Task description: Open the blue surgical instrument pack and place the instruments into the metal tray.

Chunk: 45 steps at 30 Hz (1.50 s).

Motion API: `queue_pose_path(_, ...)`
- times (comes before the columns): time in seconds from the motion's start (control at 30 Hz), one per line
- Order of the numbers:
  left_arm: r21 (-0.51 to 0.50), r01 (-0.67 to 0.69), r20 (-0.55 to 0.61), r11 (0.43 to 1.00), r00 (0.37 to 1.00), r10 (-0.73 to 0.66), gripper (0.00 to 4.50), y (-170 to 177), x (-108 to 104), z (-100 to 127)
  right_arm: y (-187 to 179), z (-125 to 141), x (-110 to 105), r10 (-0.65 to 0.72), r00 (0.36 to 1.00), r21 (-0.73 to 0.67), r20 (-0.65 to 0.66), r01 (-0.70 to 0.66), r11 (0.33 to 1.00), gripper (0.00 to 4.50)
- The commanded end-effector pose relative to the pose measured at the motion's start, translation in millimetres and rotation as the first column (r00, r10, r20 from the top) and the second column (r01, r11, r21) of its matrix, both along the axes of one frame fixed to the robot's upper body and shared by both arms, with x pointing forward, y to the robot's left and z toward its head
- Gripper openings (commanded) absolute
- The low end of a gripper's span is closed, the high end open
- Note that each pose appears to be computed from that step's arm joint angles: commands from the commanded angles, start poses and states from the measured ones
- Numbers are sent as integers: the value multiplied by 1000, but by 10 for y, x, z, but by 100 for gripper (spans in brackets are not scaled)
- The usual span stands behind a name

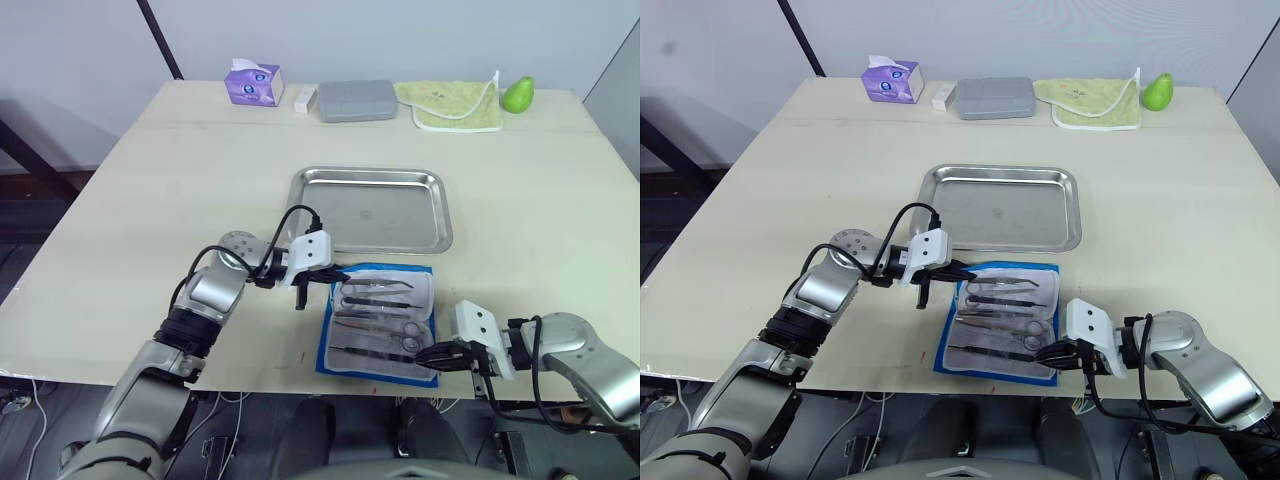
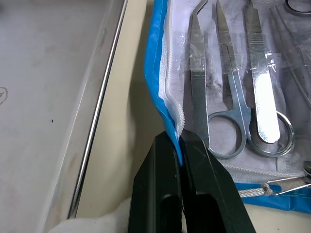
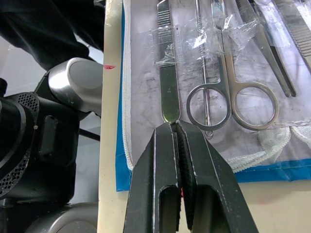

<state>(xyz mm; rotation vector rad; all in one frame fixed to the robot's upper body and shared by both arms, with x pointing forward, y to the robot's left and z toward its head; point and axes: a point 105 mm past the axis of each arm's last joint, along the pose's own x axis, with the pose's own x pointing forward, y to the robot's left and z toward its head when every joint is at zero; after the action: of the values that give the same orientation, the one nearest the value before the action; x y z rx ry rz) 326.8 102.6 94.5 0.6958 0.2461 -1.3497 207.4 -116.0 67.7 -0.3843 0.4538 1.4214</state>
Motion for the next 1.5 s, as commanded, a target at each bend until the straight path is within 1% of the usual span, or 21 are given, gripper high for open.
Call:
queue_pose_path(0.03, 56, -41, -27, 998, 999, 42, 0, 91, -8, -111, -9, -61, -37, 10, 1000, -13, -7, -10, 1000, 14)
queue_pose_path(0.17, 46, -53, -40, 998, 998, 55, 0, 110, -8, -80, -3, -61, -34, 9, 1000, -6, -9, -9, 1000, 14)
queue_pose_path(0.2, 43, -56, -37, 998, 998, 58, 66, 112, -5, -71, -3, -60, -33, 9, 1000, -6, -9, -9, 1000, 0)
queue_pose_path(0.27, 34, -65, -40, 997, 997, 67, 136, 131, -5, -45, 3, -45, -27, 8, 1000, -1, -8, -8, 1000, 0)
queue_pose_path(0.3, 29, -72, -39, 997, 997, 73, 200, 142, -3, -31, 6, -33, -26, 8, 1000, 2, -7, -8, 1000, 0)
queue_pose_path(0.37, 23, -81, -36, 996, 996, 82, 285, 163, 0, -6, 13, -4, -18, 7, 1000, 12, -4, -7, 1000, 0)
queue_pose_path(0.4, 14, -86, -27, 996, 996, 87, 324, 173, 2, 18, 23, 25, -12, 5, 1000, 24, 1, -5, 1000, 0)
queue_pose_path(0.43, 4, -93, -22, 996, 995, 93, 343, 184, 0, 46, 36, 61, -12, 4, 1000, 41, 3, -4, 999, 0)
queue_pose_path(0.5, -14, -102, -7, 995, 995, 102, 422, 200, 0, 103, 51, 116, -22, 8, 1000, 61, 4, -8, 998, 0)
queue_pose_path(0.53, -26, -105, -8, 994, 994, 105, 439, 205, -9, 132, 50, 137, -24, 10, 1000, 64, 9, -10, 998, 0)
queue_pose_path(0.83, -111, -115, -54, 987, 993, 110, 439, 295, -174, 309, 35, 252, -35, 2, 1000, 89, 0, -2, 996, 0)
queue_pose_path(1.0, -147, -90, -97, 985, 992, 76, 439, 389, -312, 344, 31, 279, -9, -2, 1000, 100, 7, 1, 995, 0)
queue_pose_path(1.1, -268, -142, -165, 953, 981, 100, 439, 488, -404, 430, 23, 399, 43, -38, 999, 173, 24, 33, 984, 0)
queue_pose_path(1.17, -386, -119, -192, 915, 980, 47, 439, 507, -486, 521, 23, 522, 98, -78, 996, 249, 52, 63, 966, 0)
queue_pose_path(1.2, -393, -120, -199, 912, 979, 43, 439, 539, -511, 524, 14, 567, 120, -97, 993, 273, 69, 75, 959, 0)
queue_pose_path(1.23, -398, -112, -228, 910, 973, 19, 450, 580, -562, 532, -12, 596, 115, -102, 991, 283, 84, 74, 956, 57)
queue_pose_path(1.27, -421, -128, -251, 898, 968, 20, 450, 628, -582, 565, -48, 613, 104, -109, 990, 289, 94, 78, 954, 85)
queue_pose_path(1.3, -460, -138, -256, 877, 966, 17, 450, 674, -601, 621, -85, 626, 93, -120, 988, 296, 101, 85, 952, 142)
queue_pose_path(1.33, -472, -143, -265, 870, 964, 14, 450, 728, -640, 631, -137, 639, 72, -131, 986, 301, 108, 93, 949, 181)
queue_pose_path(1.37, -482, -145, -263, 864, 965, 15, 450, 771, -674, 639, -188, 647, 51, -142, 983, 304, 116, 101, 947, 247)
queue_pose_path(1.5, -493, -189, -274, 850, 960, 55, 450, 994, -812, 640, -450, 686, -61, -208, 967, 308, 147, 155, 939, 446)
